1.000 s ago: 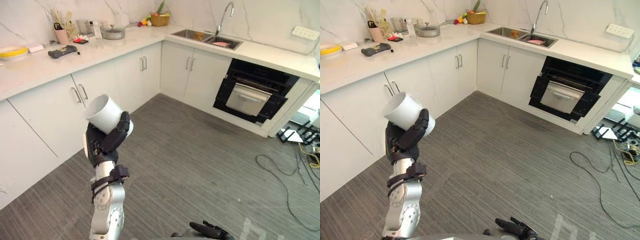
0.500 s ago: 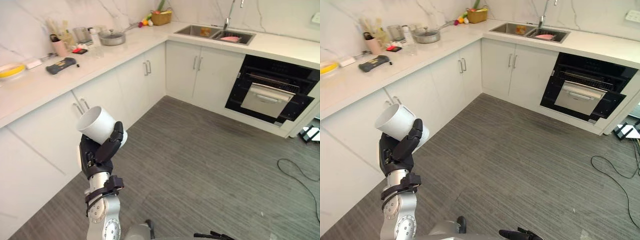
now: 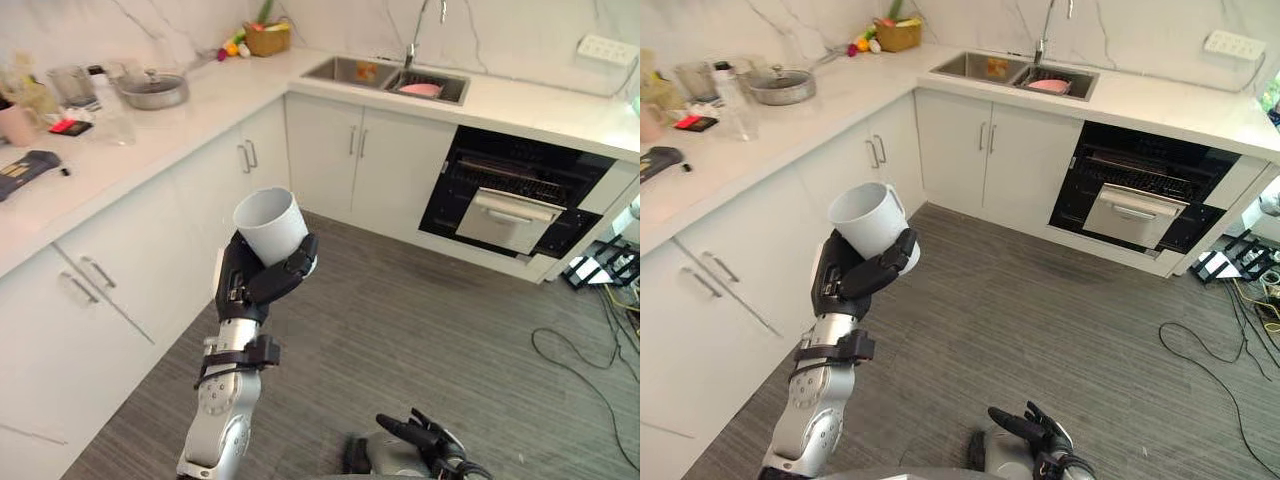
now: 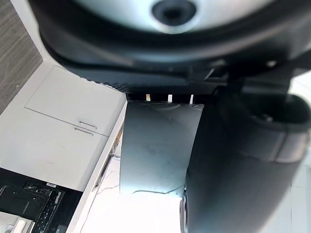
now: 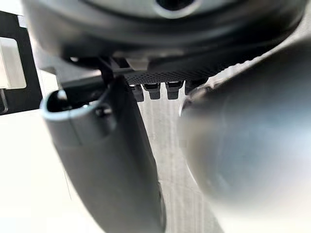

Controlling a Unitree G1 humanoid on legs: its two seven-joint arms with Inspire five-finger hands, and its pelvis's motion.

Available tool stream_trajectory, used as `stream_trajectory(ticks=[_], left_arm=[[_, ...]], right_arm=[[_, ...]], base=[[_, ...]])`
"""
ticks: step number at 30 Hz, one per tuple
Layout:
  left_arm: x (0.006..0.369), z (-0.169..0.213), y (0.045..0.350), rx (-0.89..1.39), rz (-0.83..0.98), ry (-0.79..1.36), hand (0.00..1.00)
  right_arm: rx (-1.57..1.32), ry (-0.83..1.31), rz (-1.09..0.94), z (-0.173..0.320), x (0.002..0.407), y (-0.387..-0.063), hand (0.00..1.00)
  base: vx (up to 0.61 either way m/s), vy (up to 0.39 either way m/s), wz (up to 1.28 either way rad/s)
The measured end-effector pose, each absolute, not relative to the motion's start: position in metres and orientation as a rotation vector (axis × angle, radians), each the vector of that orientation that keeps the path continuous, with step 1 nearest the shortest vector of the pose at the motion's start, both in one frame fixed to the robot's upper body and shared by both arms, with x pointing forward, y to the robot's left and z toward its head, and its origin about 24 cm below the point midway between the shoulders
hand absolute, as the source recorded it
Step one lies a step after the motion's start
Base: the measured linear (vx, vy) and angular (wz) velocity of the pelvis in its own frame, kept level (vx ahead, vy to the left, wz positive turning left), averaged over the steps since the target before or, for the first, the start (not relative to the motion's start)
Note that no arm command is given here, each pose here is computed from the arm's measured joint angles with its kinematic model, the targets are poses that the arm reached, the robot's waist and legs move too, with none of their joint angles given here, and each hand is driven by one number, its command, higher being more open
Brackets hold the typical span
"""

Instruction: Walk over to the sink, pick up the cup, carry it to the dishwasher, place the cup inside the dishwasher, then close the dishwasher door

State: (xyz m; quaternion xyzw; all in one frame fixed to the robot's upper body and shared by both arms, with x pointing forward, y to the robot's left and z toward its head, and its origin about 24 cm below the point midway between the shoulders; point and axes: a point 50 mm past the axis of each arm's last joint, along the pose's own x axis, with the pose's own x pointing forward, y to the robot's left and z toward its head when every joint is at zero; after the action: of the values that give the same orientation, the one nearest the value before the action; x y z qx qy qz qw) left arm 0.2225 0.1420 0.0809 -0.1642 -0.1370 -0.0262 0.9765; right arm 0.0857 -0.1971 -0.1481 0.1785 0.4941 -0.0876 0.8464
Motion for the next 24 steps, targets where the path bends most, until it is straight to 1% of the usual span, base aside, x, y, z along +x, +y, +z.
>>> stream_trajectory(ticks=[2, 5, 7, 9, 14, 18, 20, 23, 24], left_arm=[[0.222, 0.073, 0.137, -0.361, -0.03, -0.24, 0.0], [0.221, 0.068, 0.138, -0.355, -0.023, -0.221, 0.0], [0.218, 0.065, 0.137, -0.366, -0.017, -0.214, 0.0], [0.205, 0.054, 0.139, -0.41, 0.046, -0.175, 0.0], [0.2, 0.05, 0.14, -0.402, 0.035, -0.158, 0.0], [0.2, 0.054, 0.144, -0.393, 0.037, -0.186, 0.0], [0.201, 0.056, 0.146, -0.389, 0.042, -0.194, 0.0], [0.2, 0.051, 0.151, -0.369, 0.047, -0.173, 0.0], [0.202, 0.053, 0.152, -0.374, 0.036, -0.183, 0.0]], right_arm=[[0.345, 1.015, -0.188, -0.143, 0.101, -0.211, 1.0], [0.341, 1.013, -0.166, -0.142, 0.109, -0.207, 1.0], [0.33, 1.021, -0.182, -0.141, 0.101, -0.214, 1.0], [0.269, 1.018, -0.197, -0.137, 0.097, -0.225, 1.0], [0.236, 1.012, -0.219, -0.137, 0.1, -0.22, 1.0], [0.207, 0.886, -0.241, -0.123, 0.14, -0.231, 1.0], [0.229, 0.83, -0.247, -0.12, 0.146, -0.237, 1.0], [0.246, 0.807, -0.314, -0.127, 0.116, -0.247, 1.0], [0.262, 0.814, -0.364, -0.132, 0.097, -0.251, 1.0]], base=[[0.41, -0.153, -0.35], [0.33, -0.202, -0.26], [0.46, -0.105, -0.08], [0.52, -0.102, -0.4], [0.43, -0.117, -0.44], [0.5, 0.014, -0.91], [0.51, 0.151, -1.08], [0.6, 0.205, -0.6], [0.55, 0.142, -0.06]])
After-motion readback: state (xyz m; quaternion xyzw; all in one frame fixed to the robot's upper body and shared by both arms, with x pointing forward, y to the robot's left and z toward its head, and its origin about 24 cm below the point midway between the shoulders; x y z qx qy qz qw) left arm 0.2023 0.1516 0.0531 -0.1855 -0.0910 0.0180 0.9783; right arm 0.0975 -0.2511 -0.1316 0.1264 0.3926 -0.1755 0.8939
